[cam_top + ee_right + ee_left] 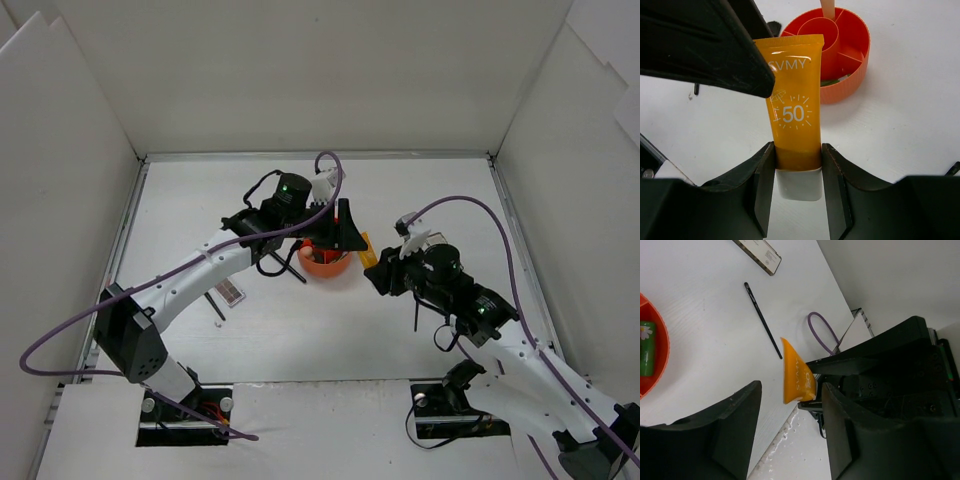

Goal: Organize the makeup

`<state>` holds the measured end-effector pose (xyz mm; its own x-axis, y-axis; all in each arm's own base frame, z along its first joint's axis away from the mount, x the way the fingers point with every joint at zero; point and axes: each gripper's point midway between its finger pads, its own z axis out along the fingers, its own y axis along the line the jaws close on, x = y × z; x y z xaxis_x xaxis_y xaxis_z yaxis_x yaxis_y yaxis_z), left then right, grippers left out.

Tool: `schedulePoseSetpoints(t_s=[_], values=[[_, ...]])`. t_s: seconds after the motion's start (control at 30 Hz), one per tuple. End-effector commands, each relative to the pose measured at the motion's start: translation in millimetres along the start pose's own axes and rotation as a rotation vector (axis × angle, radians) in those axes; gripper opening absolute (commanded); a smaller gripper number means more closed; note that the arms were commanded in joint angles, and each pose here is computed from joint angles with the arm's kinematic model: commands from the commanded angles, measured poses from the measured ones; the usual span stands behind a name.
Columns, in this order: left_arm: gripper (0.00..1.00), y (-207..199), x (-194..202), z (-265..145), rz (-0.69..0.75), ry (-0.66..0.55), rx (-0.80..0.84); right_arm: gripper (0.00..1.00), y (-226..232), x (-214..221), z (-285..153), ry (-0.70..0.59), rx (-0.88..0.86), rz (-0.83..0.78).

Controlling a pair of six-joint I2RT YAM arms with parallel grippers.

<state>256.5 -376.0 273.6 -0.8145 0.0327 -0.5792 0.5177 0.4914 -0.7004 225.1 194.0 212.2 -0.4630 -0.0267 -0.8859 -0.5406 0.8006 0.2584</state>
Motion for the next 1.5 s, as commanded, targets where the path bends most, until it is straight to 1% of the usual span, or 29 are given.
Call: schedulePoseSetpoints(t_s=[0.0,0.03,0.13,0.17,0.23,0.27,0.37,0.5,0.57,0.63,0.73,0.77,0.8,0.83,0.93,1.0,1.07,1.2,1.23,1.3,1.47], values=[[0.42,-42.4,-29.0,-9.2,0.065,-0.084,0.123,0.12,9.0,-13.8,1.6,-0.063,-0.04,-0.016],[0.36,-41.6,-28.4,-7.8,0.062,-0.08,0.124,0.12,9.4,-13.7,1.8,-0.064,-0.042,-0.017],[0.29,-42.0,-27.0,-6.3,0.056,-0.071,0.131,0.12,10.6,-13.3,1.6,-0.064,-0.046,-0.017],[0.25,-41.5,-26.3,-5.3,0.053,-0.066,0.132,0.12,10.5,-13.0,2.0,-0.062,-0.046,-0.017],[0.2,-41.1,-24.8,-4.0,0.05,-0.058,0.135,0.12,10.1,-12.8,2.3,-0.061,-0.044,-0.018],[0.15,-41.5,-24.9,-4.1,0.05,-0.058,0.137,0.12,9.8,-12.8,2.3,-0.062,-0.043,-0.018],[0.06,-41.8,-24.1,-3.0,0.045,-0.052,0.142,0.12,10.6,-13.0,1.9,-0.064,-0.045,-0.018],[0.0,-40.3,-21.0,0.0,0.04,-0.037,0.148,0.12,11.6,-15.2,0.3,-0.075,-0.047,-0.022],[0.0,-40.3,-20.6,0.8,0.041,-0.034,0.152,0.15,11.0,-15.8,0.5,-0.076,-0.044,-0.022],[0.0,-42.7,-21.1,-3.4,0.048,-0.042,0.154,0.2,9.6,-15.0,0.6,-0.076,-0.038,-0.023],[0.0,-39.5,-24.5,-11.8,0.08,-0.076,0.114,0.39,6.1,-13.7,0.5,-0.079,-0.019,-0.016],[0.0,-39.4,-25.0,-15.2,0.091,-0.083,0.104,0.53,4.9,-15.4,-1.2,-0.089,-0.012,-0.018],[0.0,-37.0,-29.3,-22.6,0.113,-0.103,0.088,0.58,3.2,-14.3,-1.6,-0.09,-0.002,-0.016],[0.0,-30.9,-33.5,-27.6,0.115,-0.117,0.069,0.66,2.9,-15.8,-3.0,-0.098,-0.001,-0.016],[0.0,-21.3,-44.2,-45.8,0.149,-0.172,0.009,0.76,-3.1,-15.0,-3.5,-0.102,0.028,-0.022],[0.0,-4.9,-57.0,-59.0,0.163,-0.218,-0.065,0.79,-7.2,-13.7,-3.7,-0.099,0.051,-0.023],[0.0,1.6,-68.7,-74.0,0.22,-0.263,-0.117,0.8,-8.7,-16.6,-7.3,-0.112,0.06,-0.022],[0.0,27.4,-95.8,-106.4,0.334,-0.377,-0.294,0.81,-13.8,-17.5,-13.3,-0.119,0.089,-0.033],[0.0,41.0,-102.9,-114.3,0.369,-0.4,-0.347,0.82,-15.1,-17.9,-14.5,-0.119,0.096,-0.035],[0.0,51.3,-115.4,-122.8,0.417,-0.45,-0.404,0.82,-15.7,-16.7,-15.3,-0.113,0.099,-0.04],[0.0,85.8,-131.8,-124.0,0.536,-0.453,-0.507,0.82,-25.9,-15.6,-15.6,-0.113,0.155,-0.043]])
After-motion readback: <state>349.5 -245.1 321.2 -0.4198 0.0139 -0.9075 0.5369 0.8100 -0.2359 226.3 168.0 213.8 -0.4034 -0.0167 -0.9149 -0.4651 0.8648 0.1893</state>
